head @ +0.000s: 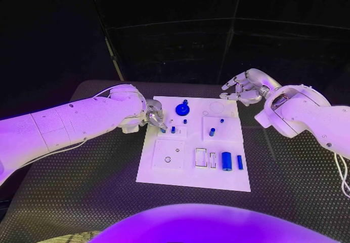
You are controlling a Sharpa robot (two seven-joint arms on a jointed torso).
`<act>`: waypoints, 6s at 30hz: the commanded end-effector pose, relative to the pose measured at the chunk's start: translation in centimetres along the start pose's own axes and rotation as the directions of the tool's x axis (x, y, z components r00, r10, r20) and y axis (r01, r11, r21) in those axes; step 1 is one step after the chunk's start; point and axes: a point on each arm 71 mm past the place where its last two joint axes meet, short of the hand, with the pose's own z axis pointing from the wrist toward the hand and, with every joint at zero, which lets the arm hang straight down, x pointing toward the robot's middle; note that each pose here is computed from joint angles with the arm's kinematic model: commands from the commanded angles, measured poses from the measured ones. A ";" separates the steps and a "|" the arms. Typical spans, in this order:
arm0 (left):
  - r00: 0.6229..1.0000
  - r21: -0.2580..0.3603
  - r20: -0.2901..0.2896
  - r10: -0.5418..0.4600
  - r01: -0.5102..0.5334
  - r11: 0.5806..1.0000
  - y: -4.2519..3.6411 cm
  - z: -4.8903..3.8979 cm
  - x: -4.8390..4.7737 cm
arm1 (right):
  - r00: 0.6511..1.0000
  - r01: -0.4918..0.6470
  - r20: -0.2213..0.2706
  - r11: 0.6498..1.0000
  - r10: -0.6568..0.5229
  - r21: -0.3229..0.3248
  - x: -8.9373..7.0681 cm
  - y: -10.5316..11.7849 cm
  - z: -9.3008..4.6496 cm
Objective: Assemble the parts on the task board
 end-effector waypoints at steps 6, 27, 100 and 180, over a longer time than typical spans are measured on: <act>0.999 -0.007 -0.045 0.021 -0.021 1.000 -0.14 0.41 0.69 | 1.000 0.000 -0.003 1.000 0.000 -0.011 0.0 0.2 0.0; 0.996 -0.016 -0.082 0.042 -0.044 0.999 -0.15 0.74 1.04 | 1.000 0.000 -0.006 1.000 0.000 -0.009 0.0 0.2 0.0; 0.895 0.379 0.395 0.208 -0.365 0.850 -6.54 2.77 -0.07 | 1.000 -0.007 -0.008 1.000 0.007 -0.015 0.2 0.3 0.3; 0.923 0.301 0.358 0.142 -0.258 0.918 -1.25 0.86 -1.66 | 1.000 -0.006 -0.008 1.000 0.005 -0.013 0.2 0.1 0.4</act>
